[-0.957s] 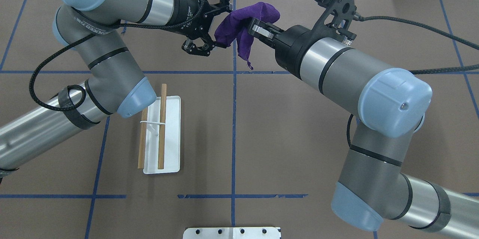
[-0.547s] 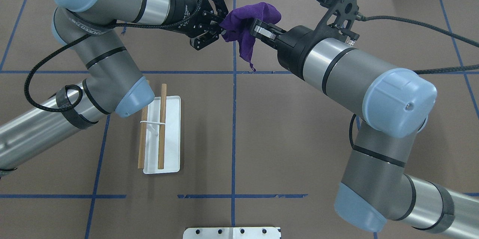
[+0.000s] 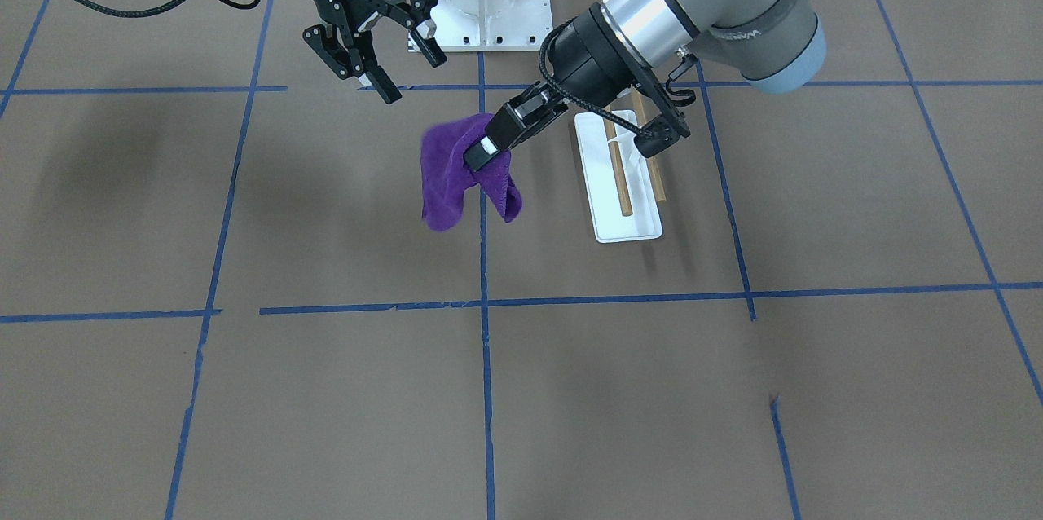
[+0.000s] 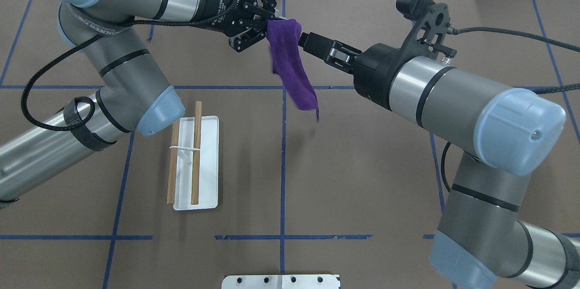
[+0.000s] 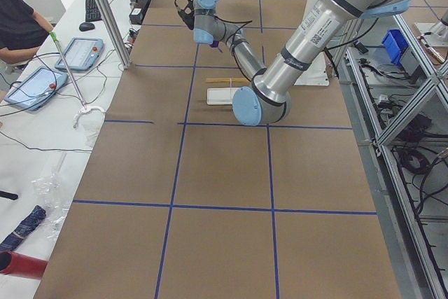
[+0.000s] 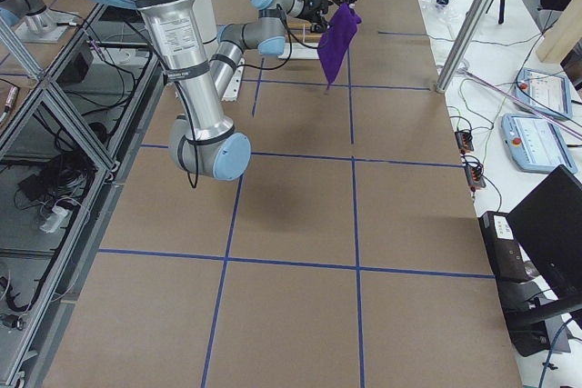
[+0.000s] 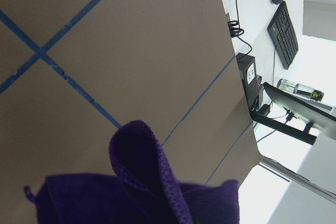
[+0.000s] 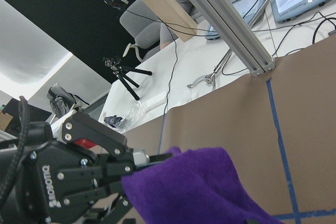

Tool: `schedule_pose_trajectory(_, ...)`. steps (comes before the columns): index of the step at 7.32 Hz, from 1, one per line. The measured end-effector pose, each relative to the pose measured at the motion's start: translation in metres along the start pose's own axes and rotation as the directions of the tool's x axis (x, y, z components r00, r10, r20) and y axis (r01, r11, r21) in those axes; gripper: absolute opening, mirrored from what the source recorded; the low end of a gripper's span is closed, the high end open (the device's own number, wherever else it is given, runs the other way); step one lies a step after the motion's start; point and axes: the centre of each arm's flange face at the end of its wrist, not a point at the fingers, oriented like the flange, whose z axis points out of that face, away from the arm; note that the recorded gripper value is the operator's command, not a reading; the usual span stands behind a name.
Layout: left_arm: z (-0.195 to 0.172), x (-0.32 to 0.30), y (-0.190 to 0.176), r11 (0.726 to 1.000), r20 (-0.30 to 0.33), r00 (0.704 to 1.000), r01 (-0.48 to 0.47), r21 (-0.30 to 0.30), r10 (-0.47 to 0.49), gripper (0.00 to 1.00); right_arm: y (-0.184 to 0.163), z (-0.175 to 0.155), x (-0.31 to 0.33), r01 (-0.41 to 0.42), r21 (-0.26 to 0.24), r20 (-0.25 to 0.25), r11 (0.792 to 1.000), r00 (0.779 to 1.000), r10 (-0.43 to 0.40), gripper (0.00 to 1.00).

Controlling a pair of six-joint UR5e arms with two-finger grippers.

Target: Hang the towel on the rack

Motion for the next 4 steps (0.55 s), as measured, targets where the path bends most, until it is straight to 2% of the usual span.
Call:
schedule_pose_trajectory(2,-0.002,0.002,0.001,1.0,-0.003,1.0,-0.001,0.0,0.001,0.0,-0.009,-0.034,0.048,0.011,-0.119,-0.065,0.993,0.998,-0.019,1.0)
schedule_pose_trajectory(4,-0.006,0.002,0.004,1.0,-0.009,1.0,-0.003,0.0,0.003,0.0,-0.066,-0.074,0.114,0.024,-0.226,-0.167,0.974,0.984,-0.063,1.0)
